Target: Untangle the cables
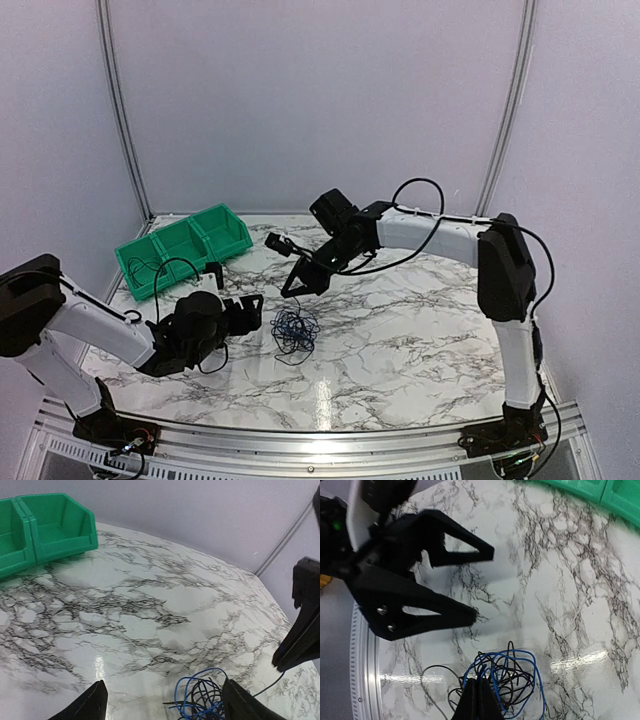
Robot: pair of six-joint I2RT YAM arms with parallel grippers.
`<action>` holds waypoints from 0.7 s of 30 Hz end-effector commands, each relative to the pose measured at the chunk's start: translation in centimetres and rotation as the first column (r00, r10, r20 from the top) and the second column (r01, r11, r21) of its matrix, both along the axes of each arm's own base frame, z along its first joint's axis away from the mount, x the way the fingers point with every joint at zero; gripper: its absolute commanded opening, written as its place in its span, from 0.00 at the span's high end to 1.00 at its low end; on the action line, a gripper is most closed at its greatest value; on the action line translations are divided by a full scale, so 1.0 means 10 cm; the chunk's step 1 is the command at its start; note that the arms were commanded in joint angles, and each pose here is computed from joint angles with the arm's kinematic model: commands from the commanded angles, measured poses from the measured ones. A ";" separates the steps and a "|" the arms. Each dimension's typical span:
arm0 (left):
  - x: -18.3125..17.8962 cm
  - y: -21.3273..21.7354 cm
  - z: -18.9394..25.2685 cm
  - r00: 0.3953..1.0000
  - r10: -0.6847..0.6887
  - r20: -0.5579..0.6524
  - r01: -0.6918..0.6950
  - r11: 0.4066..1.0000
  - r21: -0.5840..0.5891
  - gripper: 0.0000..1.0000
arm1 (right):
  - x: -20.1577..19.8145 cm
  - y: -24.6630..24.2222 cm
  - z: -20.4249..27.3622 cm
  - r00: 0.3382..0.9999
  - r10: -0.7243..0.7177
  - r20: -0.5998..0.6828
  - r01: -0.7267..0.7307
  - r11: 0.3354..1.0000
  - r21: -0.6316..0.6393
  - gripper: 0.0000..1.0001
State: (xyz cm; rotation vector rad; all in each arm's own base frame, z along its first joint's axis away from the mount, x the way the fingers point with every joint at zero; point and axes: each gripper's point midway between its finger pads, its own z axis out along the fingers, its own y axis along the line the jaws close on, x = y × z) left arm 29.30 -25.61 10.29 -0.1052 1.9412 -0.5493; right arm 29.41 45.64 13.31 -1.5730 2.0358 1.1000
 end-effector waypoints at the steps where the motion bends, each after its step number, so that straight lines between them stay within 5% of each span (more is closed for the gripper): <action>1: -0.11 -0.42 0.38 0.958 -0.216 0.188 0.239 0.964 -0.113 0.22 | -0.27 0.14 0.87 0.996 0.064 0.060 -0.074 0.978 0.195 1.00; 11: -0.27 -0.74 0.61 0.860 -0.364 0.358 0.436 0.889 -0.142 0.34 | -0.49 0.21 1.22 0.990 0.087 0.113 -0.112 0.965 0.236 1.00; 21: -0.12 -1.08 0.17 0.875 -0.407 0.263 0.453 0.880 -0.145 0.42 | -0.51 0.18 1.65 0.979 0.076 0.192 -0.128 0.952 0.277 1.00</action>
